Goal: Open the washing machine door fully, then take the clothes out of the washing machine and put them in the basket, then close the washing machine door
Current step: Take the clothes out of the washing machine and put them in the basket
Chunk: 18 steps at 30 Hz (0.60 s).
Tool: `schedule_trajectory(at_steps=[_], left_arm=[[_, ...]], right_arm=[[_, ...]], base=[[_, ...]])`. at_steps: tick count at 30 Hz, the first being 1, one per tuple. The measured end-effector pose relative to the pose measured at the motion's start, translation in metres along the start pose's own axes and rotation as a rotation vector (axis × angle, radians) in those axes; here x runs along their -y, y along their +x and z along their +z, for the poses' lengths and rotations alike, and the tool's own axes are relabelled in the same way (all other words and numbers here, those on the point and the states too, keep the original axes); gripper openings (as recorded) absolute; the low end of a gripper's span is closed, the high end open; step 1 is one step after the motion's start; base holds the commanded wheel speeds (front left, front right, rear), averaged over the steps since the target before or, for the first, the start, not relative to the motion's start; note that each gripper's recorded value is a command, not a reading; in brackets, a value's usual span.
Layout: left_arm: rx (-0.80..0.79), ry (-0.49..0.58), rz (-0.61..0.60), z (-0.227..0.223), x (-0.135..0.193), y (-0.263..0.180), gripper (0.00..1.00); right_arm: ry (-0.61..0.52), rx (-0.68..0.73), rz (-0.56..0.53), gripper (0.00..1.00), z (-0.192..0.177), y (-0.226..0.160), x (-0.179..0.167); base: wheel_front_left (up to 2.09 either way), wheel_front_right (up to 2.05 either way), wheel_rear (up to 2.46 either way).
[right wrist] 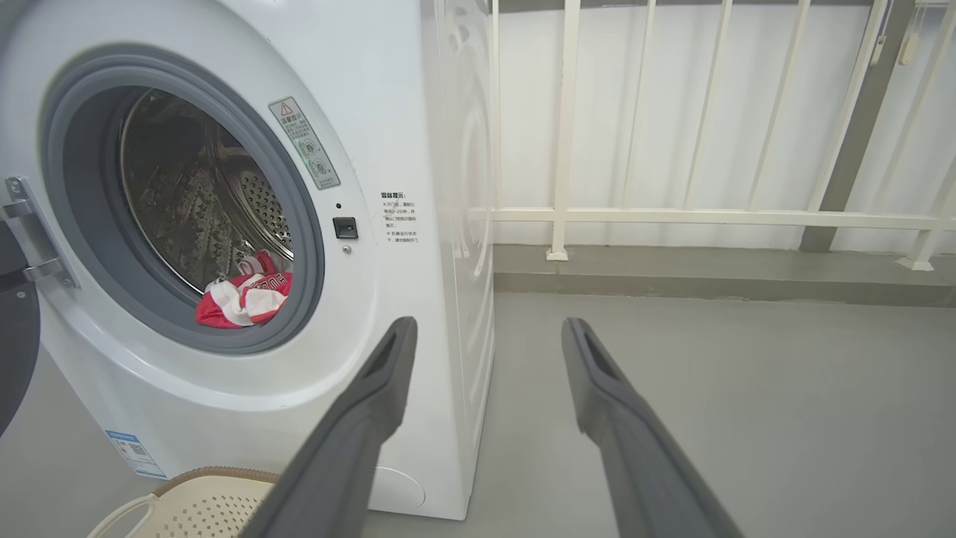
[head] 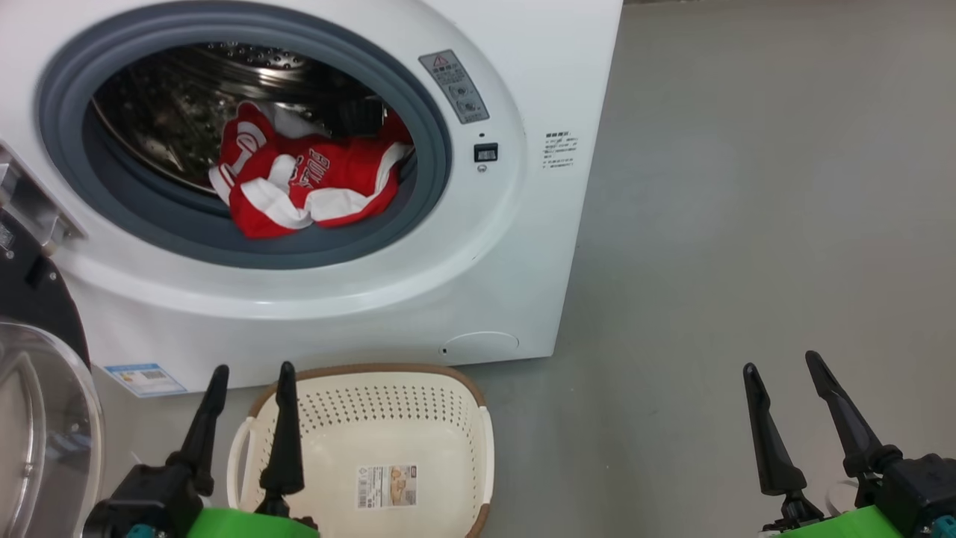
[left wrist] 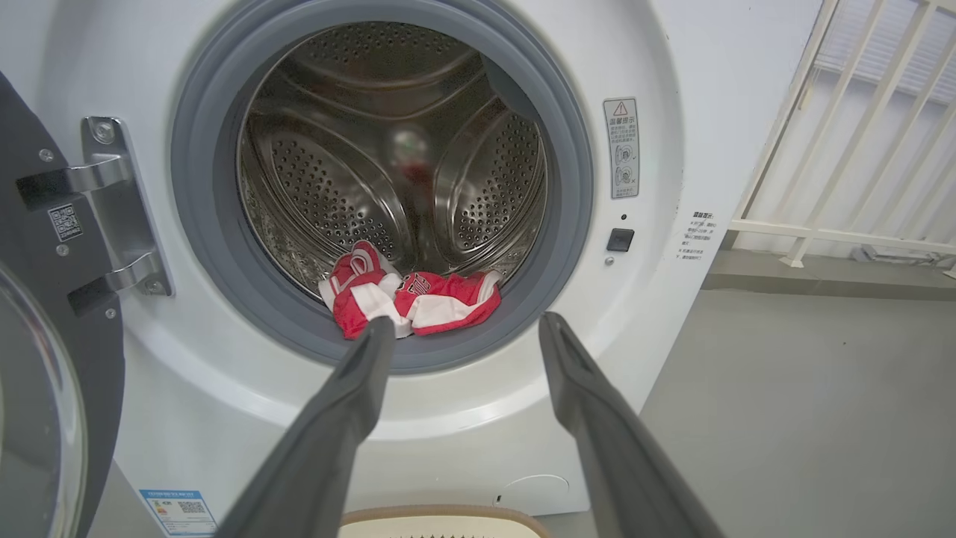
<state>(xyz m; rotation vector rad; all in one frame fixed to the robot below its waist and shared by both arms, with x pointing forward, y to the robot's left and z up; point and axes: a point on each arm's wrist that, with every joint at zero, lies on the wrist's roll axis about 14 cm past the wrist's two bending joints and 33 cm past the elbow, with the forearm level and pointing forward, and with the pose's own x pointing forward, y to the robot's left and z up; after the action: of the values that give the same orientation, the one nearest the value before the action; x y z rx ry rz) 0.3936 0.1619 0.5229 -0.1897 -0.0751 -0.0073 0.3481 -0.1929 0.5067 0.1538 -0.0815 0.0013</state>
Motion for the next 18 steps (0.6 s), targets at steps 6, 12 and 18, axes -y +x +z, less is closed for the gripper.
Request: schedule_trajectory(at_steps=[6, 12, 18], left_arm=[[-0.013, -0.002, 0.005, -0.010, 0.000, 0.011, 1.00], [-0.039, -0.003, -0.008, -0.022, 0.002, 0.022, 1.00], [-0.044, -0.002, -0.017, -0.029, 0.005, 0.039, 1.00]], right_arm=[[0.003, -0.029, 0.006, 1.00, -0.010, 0.007, -0.002], [0.003, -0.032, 0.009, 1.00, -0.013, 0.016, -0.003], [0.002, -0.055, 0.005, 1.00, -0.022, 0.020, -0.001]], base=[[0.00, 0.00, 0.00], [0.00, 0.00, 0.00], [0.00, 0.00, 0.00]])
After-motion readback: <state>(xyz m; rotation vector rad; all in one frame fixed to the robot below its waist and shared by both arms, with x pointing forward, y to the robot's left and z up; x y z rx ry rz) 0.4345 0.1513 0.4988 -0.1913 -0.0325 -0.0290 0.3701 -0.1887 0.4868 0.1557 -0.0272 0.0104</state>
